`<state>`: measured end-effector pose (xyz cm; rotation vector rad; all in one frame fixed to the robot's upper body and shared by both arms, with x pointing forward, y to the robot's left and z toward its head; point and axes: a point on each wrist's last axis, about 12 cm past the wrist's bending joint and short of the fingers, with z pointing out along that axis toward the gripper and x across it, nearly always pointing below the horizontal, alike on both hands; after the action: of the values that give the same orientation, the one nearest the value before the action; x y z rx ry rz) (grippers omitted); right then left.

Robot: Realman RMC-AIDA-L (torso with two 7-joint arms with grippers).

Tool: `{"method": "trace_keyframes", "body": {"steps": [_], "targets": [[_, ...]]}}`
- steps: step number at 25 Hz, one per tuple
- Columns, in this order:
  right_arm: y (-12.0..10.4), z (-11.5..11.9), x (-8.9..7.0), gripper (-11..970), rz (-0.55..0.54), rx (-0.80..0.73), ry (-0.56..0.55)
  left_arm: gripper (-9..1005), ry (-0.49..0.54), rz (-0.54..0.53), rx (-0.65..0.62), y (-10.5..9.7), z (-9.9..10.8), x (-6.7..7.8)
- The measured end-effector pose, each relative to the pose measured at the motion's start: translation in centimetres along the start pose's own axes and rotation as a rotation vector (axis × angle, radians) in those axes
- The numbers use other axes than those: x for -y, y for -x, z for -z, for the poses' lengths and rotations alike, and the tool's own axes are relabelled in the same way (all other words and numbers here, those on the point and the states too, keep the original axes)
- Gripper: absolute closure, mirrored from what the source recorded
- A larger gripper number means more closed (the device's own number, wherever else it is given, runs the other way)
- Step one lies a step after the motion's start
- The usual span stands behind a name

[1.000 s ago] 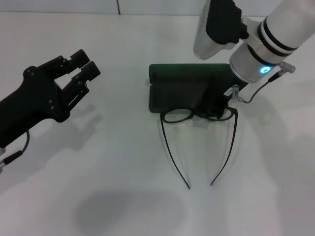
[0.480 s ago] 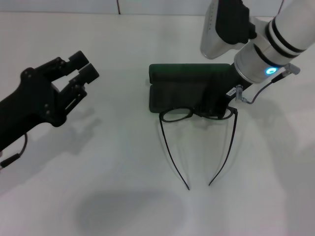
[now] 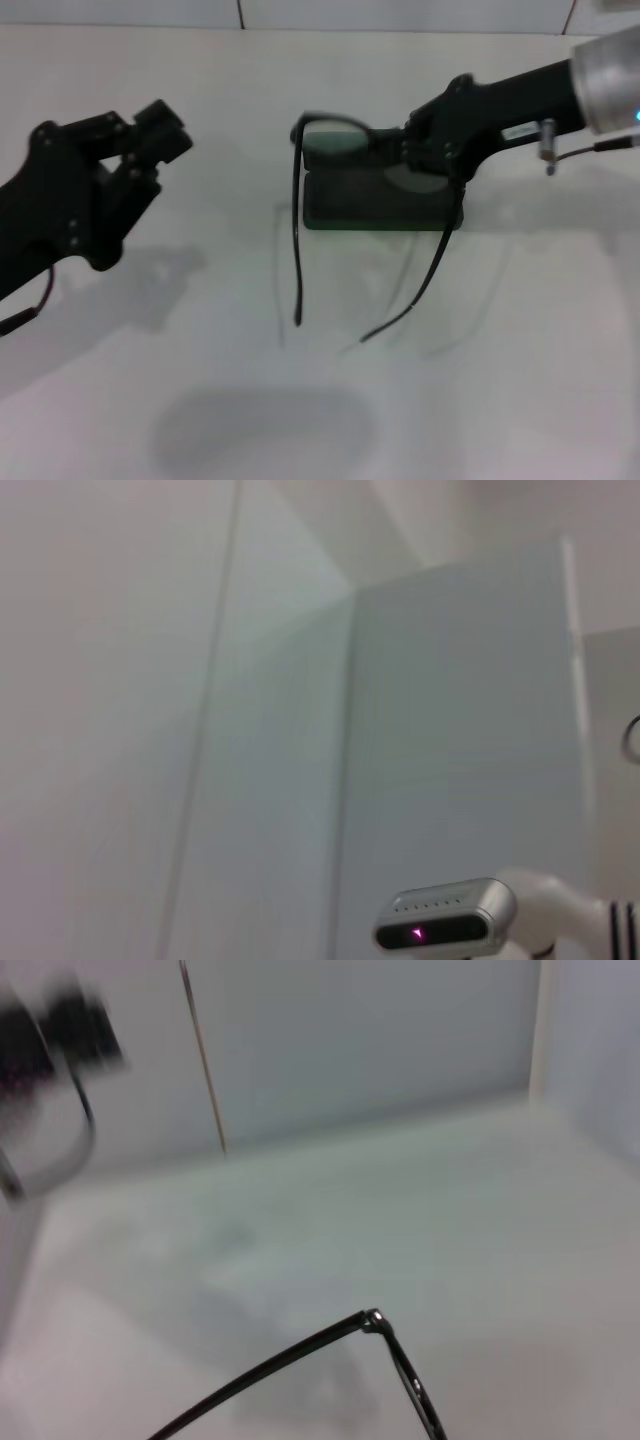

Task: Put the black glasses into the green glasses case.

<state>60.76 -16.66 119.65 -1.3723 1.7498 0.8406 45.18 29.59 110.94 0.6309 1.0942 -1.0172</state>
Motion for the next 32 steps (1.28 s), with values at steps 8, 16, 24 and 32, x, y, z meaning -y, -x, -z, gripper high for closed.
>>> {"method": "trace_keyframes", "body": {"steps": [8, 16, 24, 32], "targets": [[-3.7, 2.7, -1.6, 889, -0.045, 0.332, 0.012, 928, -0.23, 0.075, -0.056, -1.5, -5.4, -0.9], [-4.3, 2.2, -2.4, 890, -0.087, 0.385, 0.086, 941, -0.342, 0.116, -0.088, -3.2, -8.9, -1.0], [-3.8, 2.1, -2.7, 890, -0.077, 0.412, 0.123, 940, -0.302, 0.126, -0.113, -4.0, -8.9, -1.1], [-3.4, 1.5, -2.8, 890, -0.069, 0.41, 0.182, 940, -0.277, 0.141, -0.123, -4.4, -8.8, -1.1]]}}
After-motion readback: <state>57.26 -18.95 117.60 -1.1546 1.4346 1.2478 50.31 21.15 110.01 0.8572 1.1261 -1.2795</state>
